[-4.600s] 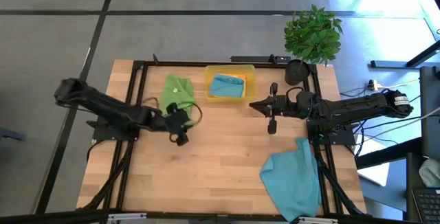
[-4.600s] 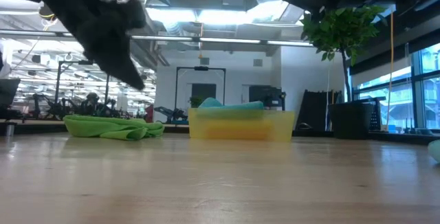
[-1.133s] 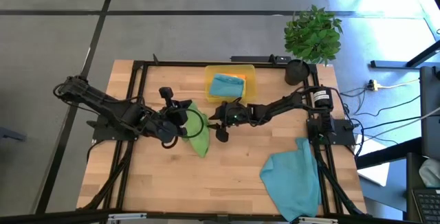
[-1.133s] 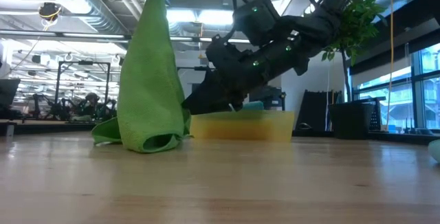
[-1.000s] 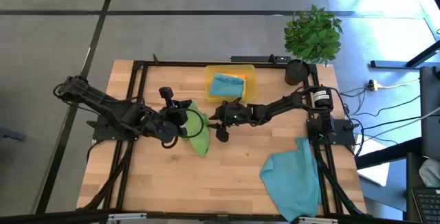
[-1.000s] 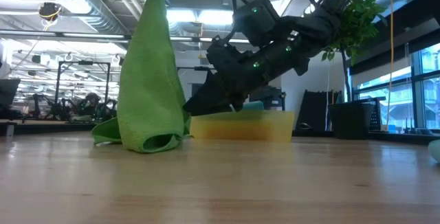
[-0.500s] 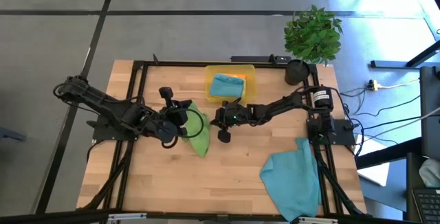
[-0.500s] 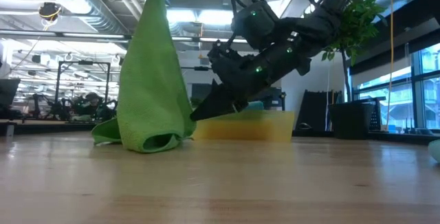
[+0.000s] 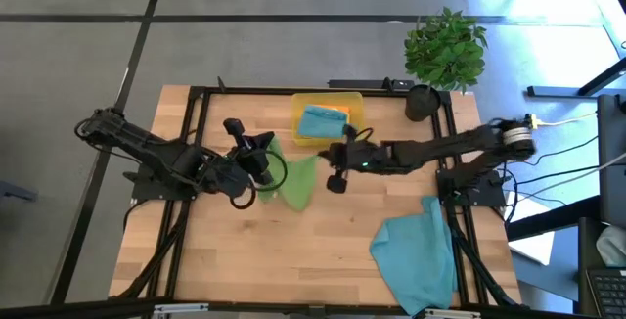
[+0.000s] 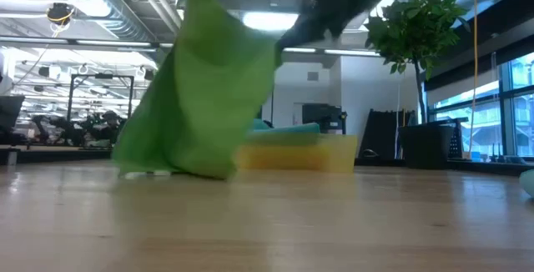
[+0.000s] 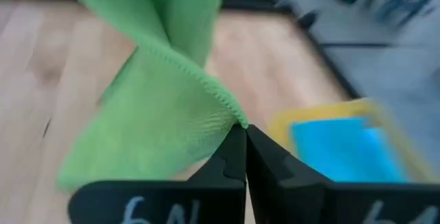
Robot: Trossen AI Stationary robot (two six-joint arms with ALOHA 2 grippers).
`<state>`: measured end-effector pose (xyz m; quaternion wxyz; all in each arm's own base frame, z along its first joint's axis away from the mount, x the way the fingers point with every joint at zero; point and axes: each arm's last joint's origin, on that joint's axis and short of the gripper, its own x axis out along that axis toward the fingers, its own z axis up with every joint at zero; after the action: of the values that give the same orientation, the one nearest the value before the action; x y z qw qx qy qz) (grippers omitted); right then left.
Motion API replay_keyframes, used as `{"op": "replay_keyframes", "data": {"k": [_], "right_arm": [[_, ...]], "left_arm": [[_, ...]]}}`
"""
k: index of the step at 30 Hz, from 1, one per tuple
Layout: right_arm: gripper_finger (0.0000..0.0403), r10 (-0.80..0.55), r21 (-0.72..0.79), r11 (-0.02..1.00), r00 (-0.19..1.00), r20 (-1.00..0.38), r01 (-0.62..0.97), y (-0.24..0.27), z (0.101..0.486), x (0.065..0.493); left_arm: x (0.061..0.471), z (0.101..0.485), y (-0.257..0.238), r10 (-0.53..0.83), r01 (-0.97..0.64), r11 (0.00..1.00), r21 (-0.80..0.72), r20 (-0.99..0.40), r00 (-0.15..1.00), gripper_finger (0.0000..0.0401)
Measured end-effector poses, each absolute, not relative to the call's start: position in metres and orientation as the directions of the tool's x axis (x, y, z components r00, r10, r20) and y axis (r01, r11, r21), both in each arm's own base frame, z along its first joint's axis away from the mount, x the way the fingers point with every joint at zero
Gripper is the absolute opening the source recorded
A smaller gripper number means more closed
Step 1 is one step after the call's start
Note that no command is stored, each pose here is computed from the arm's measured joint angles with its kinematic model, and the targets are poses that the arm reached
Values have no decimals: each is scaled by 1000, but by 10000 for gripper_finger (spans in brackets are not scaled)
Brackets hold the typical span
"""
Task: Fold microfiber towels
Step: Fold the green microfiber cloth
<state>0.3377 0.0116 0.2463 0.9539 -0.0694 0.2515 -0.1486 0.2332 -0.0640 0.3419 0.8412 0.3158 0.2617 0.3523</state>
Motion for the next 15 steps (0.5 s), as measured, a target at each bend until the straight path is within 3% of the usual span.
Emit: {"op": "replay_keyframes", "data": {"k": [15], "right_arm": [[0,-476,-289,866,849,-230,408,11,363,266]], "left_arm": [[210,409,-24,800,-632,479,609,-7,600,0]]}}
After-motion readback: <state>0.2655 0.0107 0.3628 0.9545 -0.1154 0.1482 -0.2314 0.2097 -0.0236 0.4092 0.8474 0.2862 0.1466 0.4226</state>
